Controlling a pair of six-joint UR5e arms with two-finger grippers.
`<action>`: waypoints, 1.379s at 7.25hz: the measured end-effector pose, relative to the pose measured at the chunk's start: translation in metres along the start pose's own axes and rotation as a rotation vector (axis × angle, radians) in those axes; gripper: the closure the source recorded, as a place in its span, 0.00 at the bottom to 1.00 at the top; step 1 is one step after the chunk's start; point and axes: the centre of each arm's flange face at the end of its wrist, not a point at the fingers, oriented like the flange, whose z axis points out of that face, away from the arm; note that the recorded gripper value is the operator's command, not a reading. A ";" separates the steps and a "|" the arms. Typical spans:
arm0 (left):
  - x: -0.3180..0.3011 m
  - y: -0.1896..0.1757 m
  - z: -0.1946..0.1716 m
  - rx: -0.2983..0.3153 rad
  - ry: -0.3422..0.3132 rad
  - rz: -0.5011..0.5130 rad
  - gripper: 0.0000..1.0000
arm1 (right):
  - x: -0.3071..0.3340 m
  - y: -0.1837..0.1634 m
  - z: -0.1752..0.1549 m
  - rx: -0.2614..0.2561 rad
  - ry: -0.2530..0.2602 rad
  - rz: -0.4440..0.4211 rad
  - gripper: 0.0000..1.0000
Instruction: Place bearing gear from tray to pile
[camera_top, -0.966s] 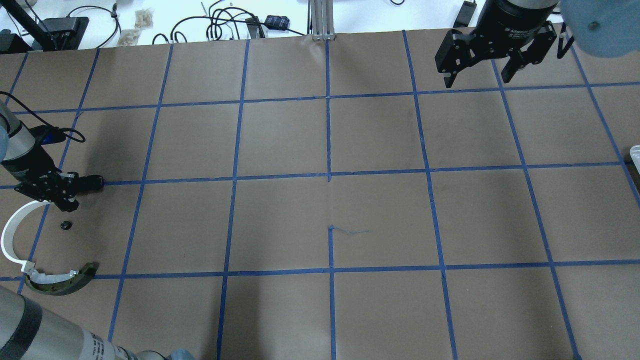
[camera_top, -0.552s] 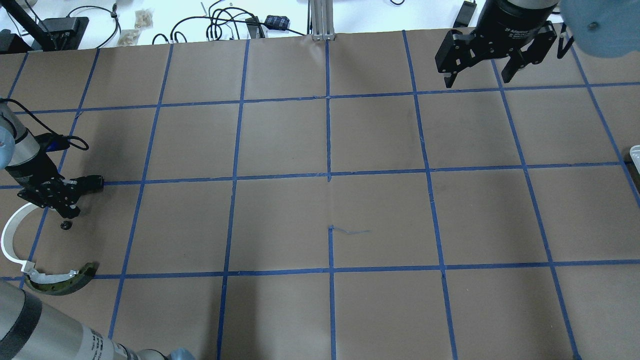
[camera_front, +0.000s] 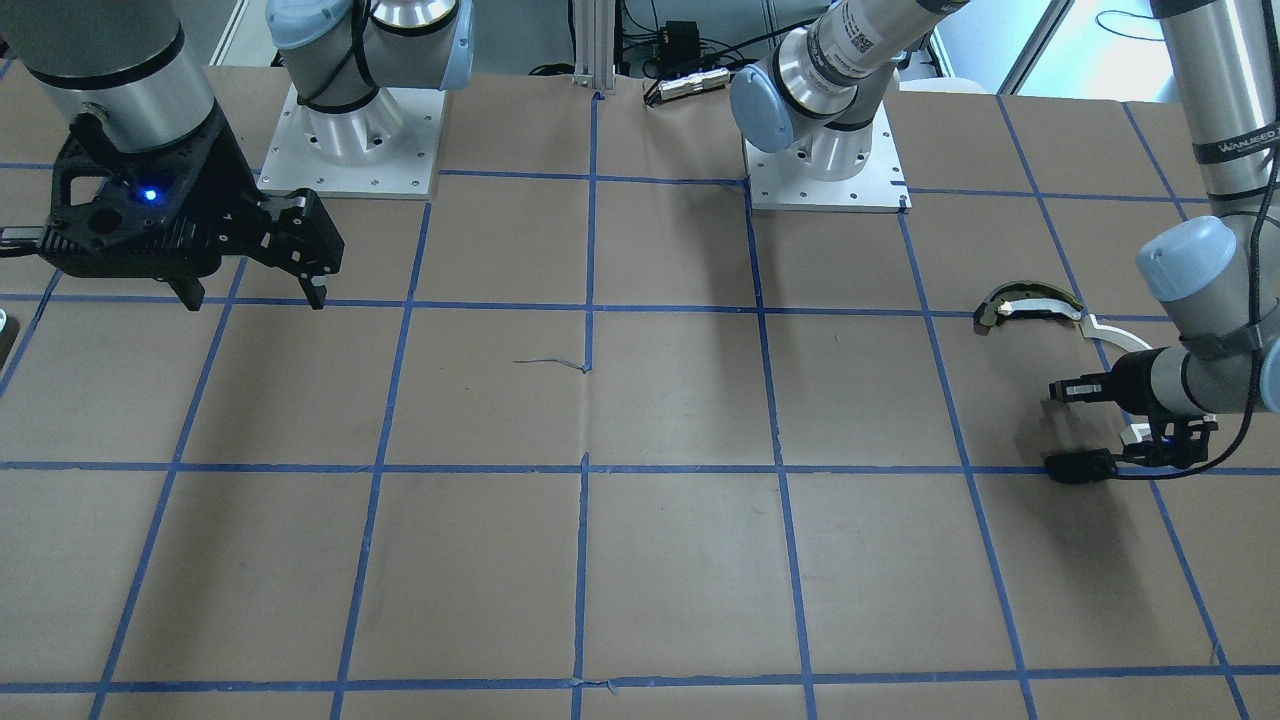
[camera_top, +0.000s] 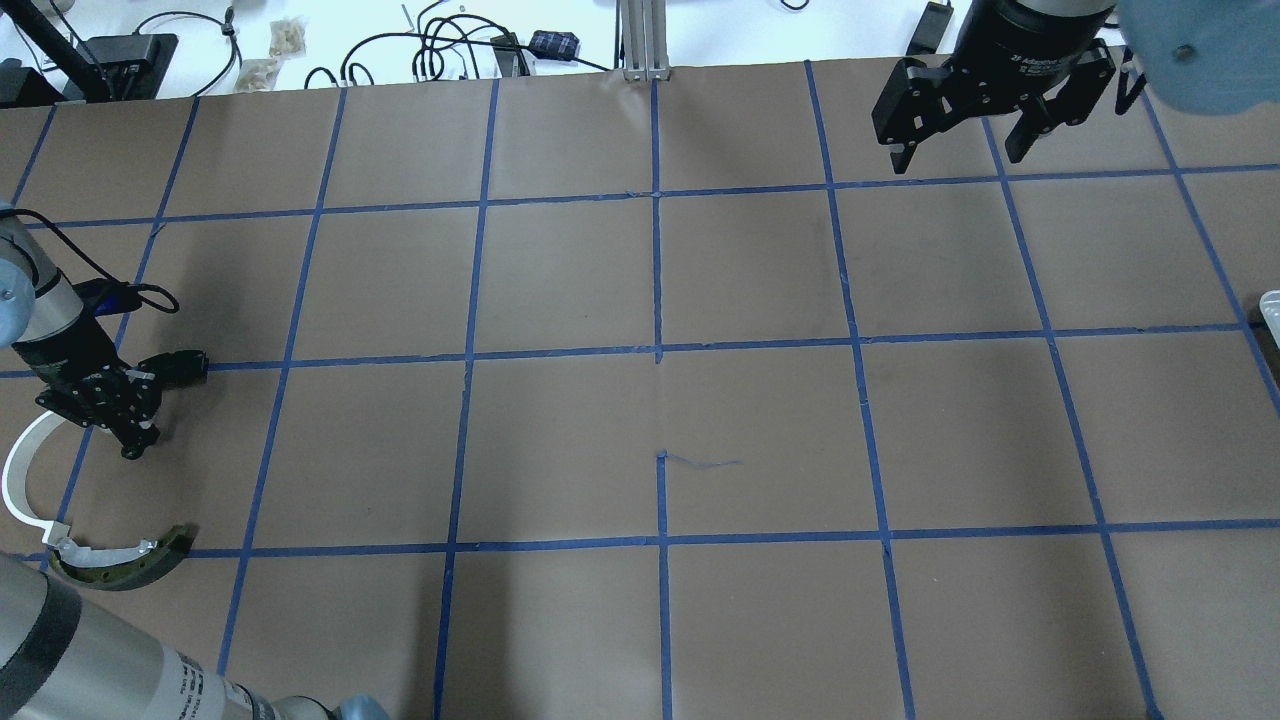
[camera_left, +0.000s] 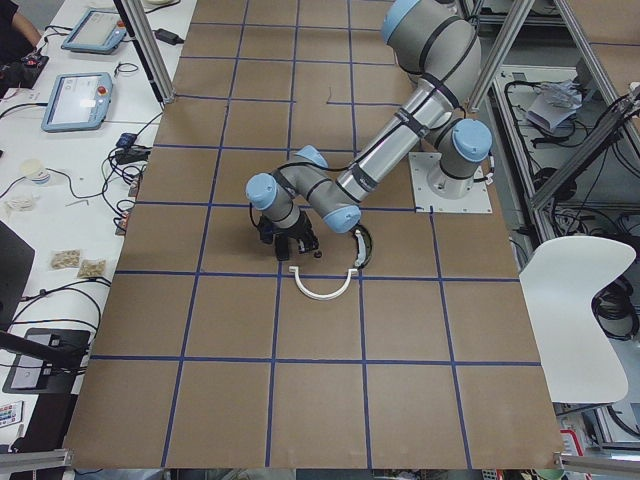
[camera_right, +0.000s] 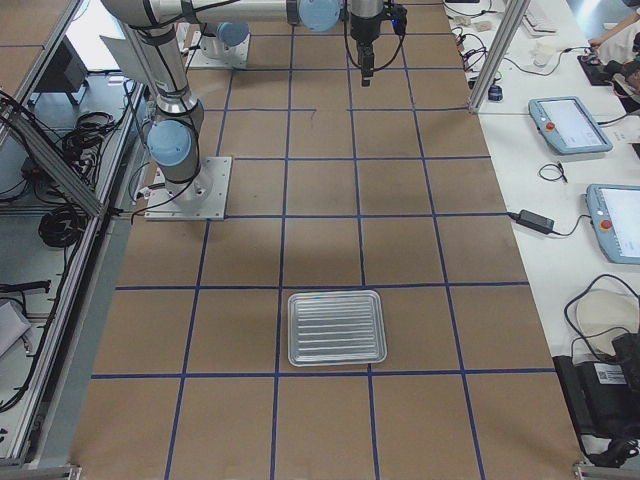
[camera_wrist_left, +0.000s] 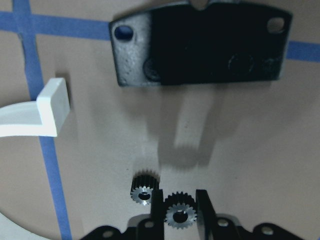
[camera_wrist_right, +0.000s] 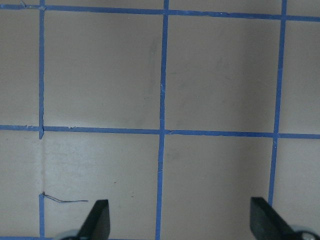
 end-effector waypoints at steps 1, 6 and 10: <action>-0.001 -0.001 0.002 -0.005 -0.001 -0.001 0.00 | 0.000 0.000 0.000 -0.001 0.000 0.000 0.00; 0.003 -0.003 -0.013 0.023 -0.020 -0.005 0.00 | 0.000 0.000 0.000 0.000 0.001 0.000 0.00; 0.141 -0.009 -0.136 0.260 -0.046 0.098 0.00 | 0.000 0.000 0.001 -0.001 0.003 0.000 0.00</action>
